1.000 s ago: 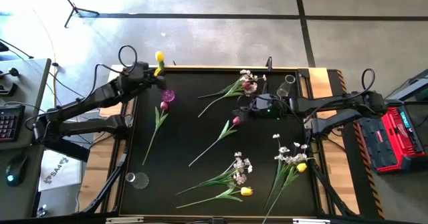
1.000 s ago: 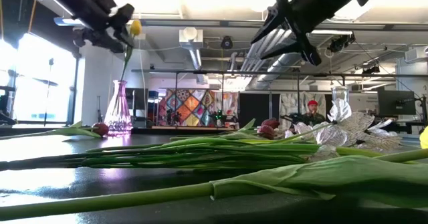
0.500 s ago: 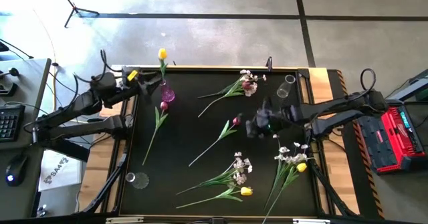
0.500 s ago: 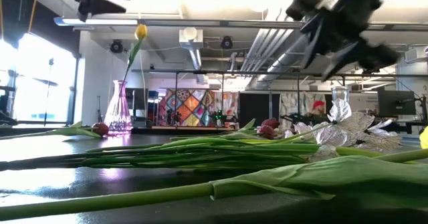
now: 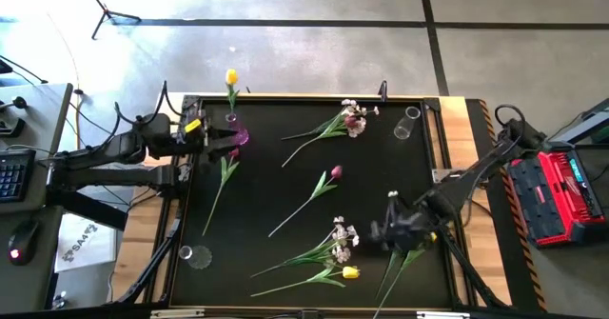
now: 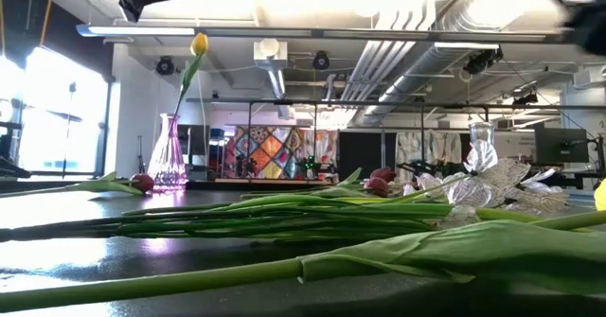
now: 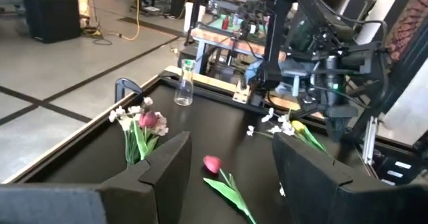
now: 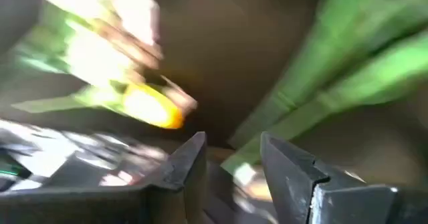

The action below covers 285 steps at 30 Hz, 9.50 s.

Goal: Sort flowers into vase by color
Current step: Put the right yellow flower into the violet vase, then put the yellow flower into the violet vase

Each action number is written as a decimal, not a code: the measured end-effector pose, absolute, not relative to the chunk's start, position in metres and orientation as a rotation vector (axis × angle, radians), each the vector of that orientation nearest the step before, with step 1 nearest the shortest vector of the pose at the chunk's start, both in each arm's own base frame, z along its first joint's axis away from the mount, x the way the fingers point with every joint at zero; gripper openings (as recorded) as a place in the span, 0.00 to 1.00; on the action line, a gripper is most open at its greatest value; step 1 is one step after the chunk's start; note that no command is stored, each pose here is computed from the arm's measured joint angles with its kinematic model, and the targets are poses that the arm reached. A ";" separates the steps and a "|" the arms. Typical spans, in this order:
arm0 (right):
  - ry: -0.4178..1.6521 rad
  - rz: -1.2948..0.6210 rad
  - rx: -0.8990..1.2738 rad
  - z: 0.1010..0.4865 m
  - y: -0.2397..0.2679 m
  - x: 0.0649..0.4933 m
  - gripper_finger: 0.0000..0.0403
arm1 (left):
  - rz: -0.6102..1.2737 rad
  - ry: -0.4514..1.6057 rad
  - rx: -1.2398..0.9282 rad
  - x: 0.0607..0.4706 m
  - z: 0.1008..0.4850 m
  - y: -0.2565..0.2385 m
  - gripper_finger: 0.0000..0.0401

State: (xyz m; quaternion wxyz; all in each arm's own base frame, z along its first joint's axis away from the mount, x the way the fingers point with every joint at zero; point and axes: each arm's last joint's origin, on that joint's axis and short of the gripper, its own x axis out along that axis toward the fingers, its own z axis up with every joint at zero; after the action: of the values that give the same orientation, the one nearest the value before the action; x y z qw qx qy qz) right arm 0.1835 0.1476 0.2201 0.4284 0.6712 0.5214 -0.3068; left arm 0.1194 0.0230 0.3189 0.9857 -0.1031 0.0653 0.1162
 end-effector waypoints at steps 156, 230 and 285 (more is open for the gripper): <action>0.551 -0.698 0.433 0.355 0.013 0.286 0.21 | 1.119 0.117 -0.097 0.147 0.325 0.082 0.01; 1.129 -0.648 0.695 0.208 0.107 0.192 0.21 | -0.117 0.493 -0.448 0.296 0.267 -0.099 0.42; 0.788 -0.468 0.987 0.218 0.165 0.192 0.21 | -0.163 0.878 -0.167 0.353 0.104 -0.238 0.16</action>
State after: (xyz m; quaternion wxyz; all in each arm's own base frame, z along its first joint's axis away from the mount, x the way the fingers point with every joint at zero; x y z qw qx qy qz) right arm 0.1919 0.1649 0.2179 0.7816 0.4572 0.3650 -0.2166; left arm 0.3526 -0.2381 0.1038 0.8985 -0.0806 0.4243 -0.0786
